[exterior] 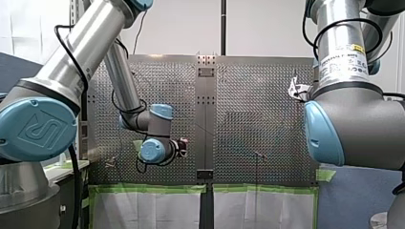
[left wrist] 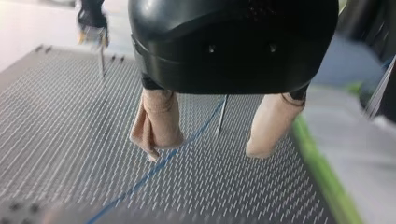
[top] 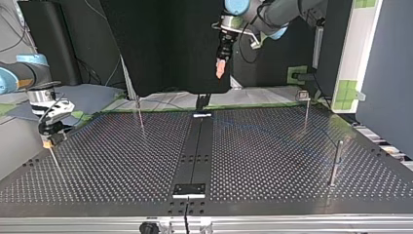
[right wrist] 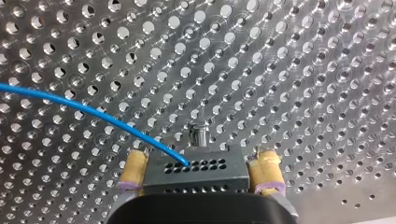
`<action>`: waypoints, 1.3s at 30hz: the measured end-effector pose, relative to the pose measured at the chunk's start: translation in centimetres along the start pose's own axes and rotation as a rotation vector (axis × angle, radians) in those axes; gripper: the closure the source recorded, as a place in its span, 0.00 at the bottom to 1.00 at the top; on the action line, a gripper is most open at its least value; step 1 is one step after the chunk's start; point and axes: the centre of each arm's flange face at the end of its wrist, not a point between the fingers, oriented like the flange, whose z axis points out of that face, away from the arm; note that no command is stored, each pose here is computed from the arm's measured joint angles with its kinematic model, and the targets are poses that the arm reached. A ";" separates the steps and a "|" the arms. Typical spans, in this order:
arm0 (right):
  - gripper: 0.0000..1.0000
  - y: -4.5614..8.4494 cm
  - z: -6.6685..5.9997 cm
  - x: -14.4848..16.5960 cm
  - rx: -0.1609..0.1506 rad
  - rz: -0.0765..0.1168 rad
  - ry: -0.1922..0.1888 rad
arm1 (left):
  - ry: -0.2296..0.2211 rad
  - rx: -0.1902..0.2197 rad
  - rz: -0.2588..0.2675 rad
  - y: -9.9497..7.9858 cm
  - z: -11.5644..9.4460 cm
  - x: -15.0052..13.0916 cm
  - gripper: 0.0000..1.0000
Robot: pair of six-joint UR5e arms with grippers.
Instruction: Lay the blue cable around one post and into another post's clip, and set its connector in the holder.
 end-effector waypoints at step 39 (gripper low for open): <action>0.00 0.0 0.0 -0.1 -0.005 -0.006 -0.004 | -0.156 -0.101 -0.046 1.7 2.2 -1.7 0.00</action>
